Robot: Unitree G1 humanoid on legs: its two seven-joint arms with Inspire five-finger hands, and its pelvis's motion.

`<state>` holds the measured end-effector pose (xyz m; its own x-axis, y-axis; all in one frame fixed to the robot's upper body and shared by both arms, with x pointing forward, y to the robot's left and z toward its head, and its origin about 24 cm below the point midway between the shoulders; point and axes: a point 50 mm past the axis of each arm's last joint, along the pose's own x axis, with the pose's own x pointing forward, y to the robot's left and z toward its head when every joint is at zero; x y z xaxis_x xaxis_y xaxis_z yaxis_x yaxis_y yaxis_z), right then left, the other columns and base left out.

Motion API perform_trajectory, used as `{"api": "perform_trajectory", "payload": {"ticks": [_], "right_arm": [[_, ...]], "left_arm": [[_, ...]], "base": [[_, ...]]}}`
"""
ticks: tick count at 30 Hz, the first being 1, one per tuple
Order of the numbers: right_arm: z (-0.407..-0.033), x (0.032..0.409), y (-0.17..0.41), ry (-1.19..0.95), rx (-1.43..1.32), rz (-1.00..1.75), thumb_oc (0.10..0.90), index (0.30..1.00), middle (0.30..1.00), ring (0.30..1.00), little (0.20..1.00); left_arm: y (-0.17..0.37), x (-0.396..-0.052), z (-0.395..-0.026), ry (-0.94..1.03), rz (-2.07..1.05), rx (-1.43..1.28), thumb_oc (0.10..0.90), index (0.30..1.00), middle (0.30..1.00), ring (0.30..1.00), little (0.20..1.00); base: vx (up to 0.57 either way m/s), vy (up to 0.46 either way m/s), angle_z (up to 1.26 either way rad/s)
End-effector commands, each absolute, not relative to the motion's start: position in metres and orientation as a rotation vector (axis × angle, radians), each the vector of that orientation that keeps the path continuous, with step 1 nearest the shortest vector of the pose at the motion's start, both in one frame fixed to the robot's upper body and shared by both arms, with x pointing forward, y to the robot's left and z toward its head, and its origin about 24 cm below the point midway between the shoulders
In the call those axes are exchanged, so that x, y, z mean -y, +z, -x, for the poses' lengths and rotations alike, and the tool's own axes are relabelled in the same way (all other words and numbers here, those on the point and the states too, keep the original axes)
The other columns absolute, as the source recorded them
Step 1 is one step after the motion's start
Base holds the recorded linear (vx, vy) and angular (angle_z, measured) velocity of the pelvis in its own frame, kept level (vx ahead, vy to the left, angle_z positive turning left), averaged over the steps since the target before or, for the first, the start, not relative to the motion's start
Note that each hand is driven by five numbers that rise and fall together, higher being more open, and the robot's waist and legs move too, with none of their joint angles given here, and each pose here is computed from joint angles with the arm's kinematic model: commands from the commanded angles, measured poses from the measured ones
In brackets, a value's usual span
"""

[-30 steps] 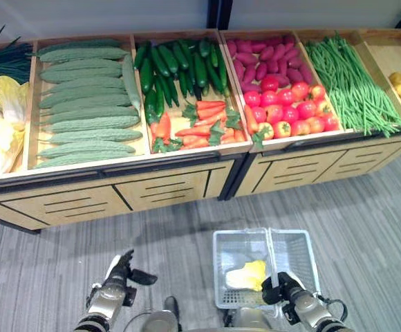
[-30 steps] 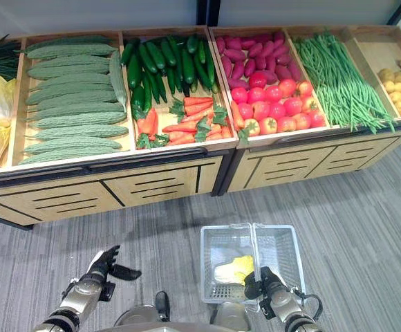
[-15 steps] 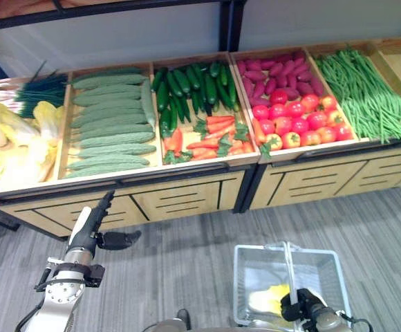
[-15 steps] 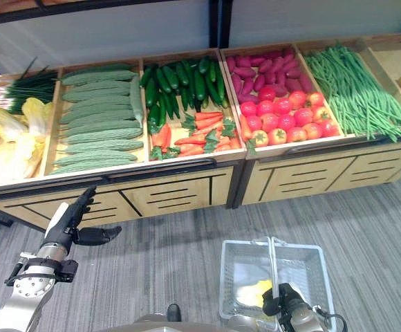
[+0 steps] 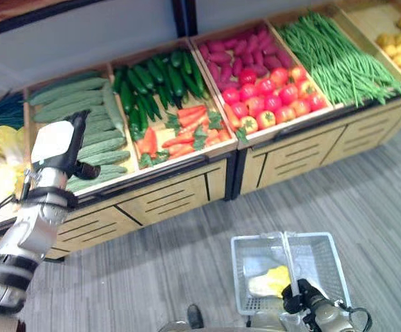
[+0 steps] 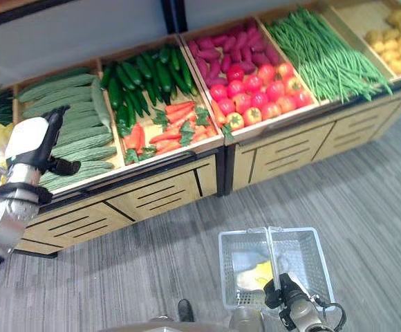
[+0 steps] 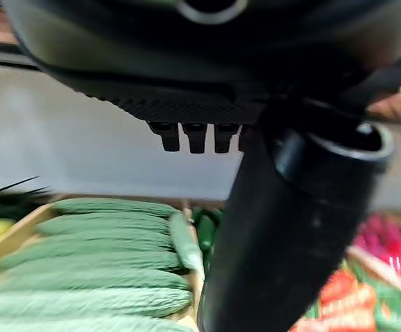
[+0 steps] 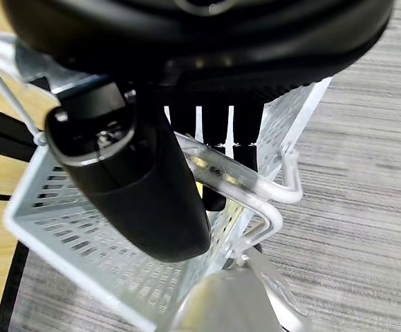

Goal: Get the vegetables into the basket

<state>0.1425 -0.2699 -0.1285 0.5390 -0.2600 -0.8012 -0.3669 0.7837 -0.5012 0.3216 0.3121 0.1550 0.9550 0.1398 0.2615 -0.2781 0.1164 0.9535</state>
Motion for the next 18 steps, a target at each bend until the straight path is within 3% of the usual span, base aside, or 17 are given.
{"api": "perform_trajectory", "payload": {"ticks": [1, 8, 18], "right_arm": [[-0.141, 0.268, -0.131, 0.125, -1.027, 0.768, 0.400, 0.300, 0.300, 0.300, 0.300], [-0.169, 0.257, -0.123, 0.104, -0.934, 0.769, 0.400, 0.300, 0.300, 0.300, 0.300], [-0.177, 0.247, -0.124, 0.110, -0.928, 0.745, 0.400, 0.300, 0.300, 0.300, 0.300]], "left_arm": [[0.234, -0.329, -0.328, 0.563, -1.543, 0.300, 0.900, 1.000, 1.000, 1.000, 1.000], [0.267, -0.343, -0.357, 0.638, -1.682, 0.129, 0.900, 1.000, 1.000, 1.000, 1.000], [0.260, -0.375, -0.356, 0.690, -1.695, -0.191, 0.900, 1.000, 1.000, 1.000, 1.000]], "base": [[-0.01, -0.043, -0.18], [0.02, -0.079, -0.13], [0.05, -0.064, -0.18]]}}
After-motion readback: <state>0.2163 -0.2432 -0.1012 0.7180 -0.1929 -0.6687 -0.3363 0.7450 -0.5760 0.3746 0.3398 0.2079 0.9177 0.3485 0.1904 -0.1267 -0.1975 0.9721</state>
